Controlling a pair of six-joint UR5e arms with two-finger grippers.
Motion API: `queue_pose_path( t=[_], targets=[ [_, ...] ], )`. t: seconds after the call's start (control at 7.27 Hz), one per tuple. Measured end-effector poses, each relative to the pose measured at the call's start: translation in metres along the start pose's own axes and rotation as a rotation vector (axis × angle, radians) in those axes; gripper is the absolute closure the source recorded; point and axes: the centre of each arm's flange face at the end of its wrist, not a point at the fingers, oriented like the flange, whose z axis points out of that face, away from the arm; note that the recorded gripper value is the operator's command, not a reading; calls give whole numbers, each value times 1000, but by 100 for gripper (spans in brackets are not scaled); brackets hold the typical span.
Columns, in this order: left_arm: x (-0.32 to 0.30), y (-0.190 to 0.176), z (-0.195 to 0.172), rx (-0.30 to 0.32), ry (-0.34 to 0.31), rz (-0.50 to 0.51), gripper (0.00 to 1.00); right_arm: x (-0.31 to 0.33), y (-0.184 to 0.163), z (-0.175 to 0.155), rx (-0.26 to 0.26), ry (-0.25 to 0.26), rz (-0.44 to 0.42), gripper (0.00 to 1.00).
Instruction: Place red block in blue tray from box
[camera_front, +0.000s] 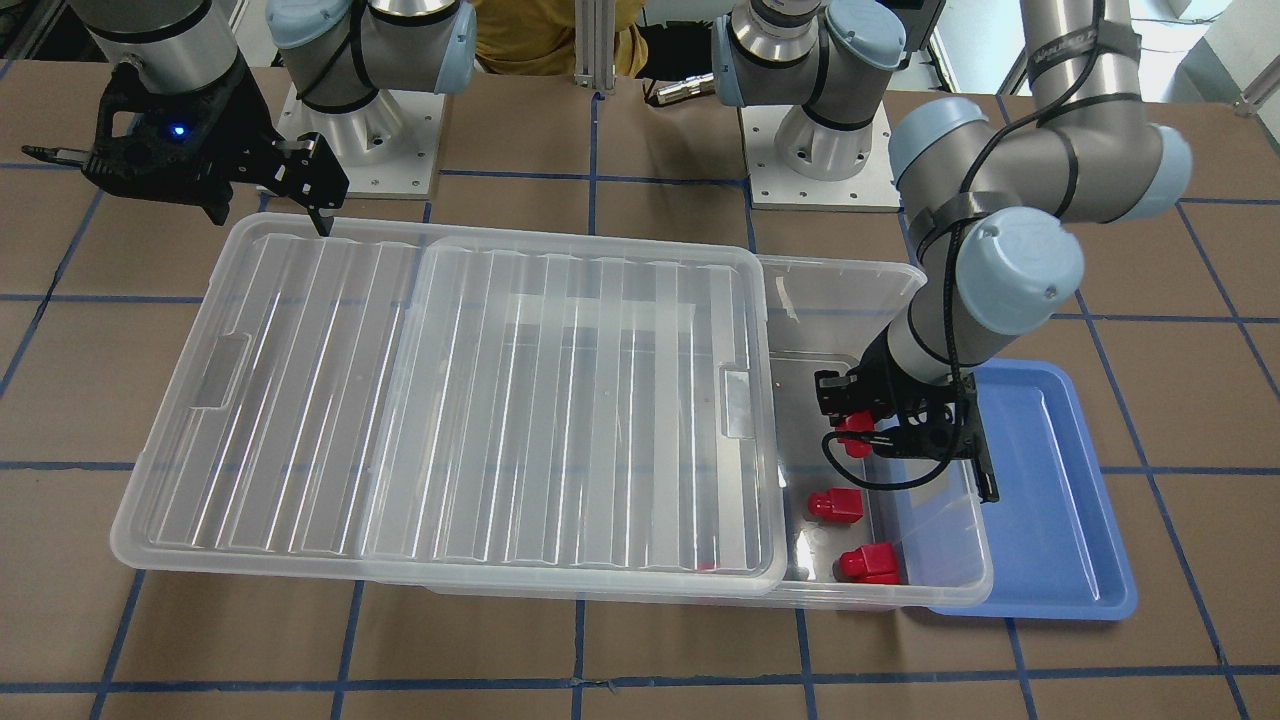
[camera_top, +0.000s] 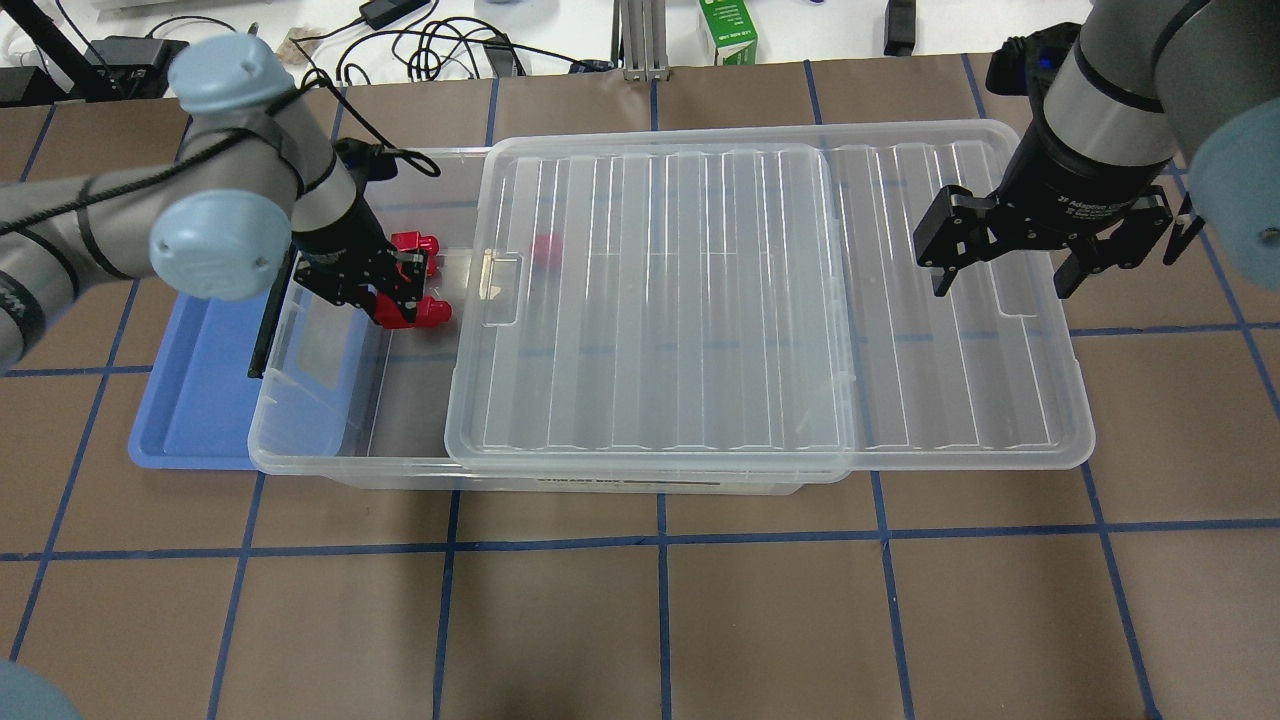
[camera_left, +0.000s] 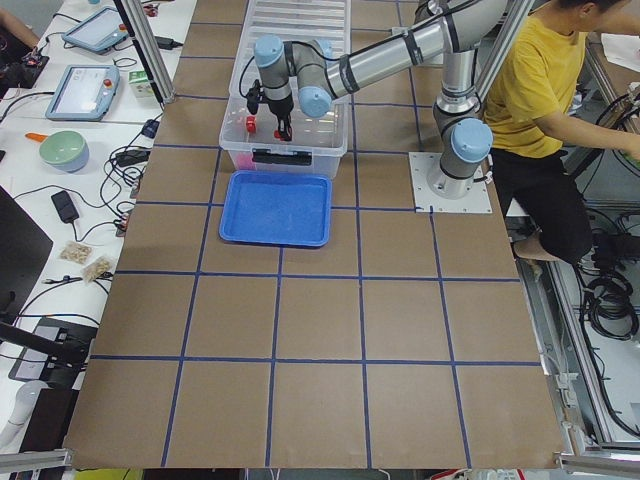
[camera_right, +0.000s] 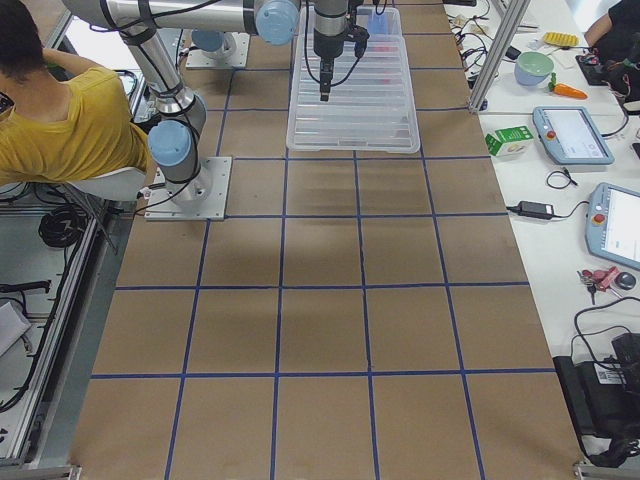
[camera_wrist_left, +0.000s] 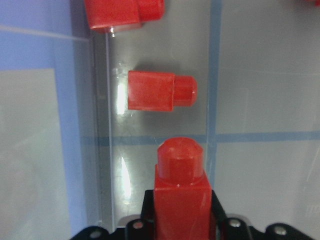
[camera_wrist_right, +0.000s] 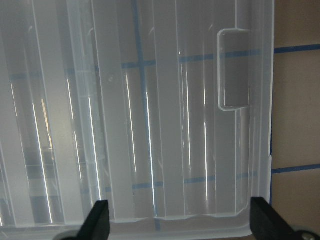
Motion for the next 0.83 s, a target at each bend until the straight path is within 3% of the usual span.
queue_pose_path(
  t=[0.28,0.55,0.83],
  targets=[
    [-8,4,-70,21,-19,23,100,0,0,0,0,0,-2,0],
    [-83,0,-84,13,-68,88,100,0,0,0,-1,1,-2,0],
    [-179,-3,-66,-6,-55,129,100,0,0,1,-2,1,0,0]
  ],
)
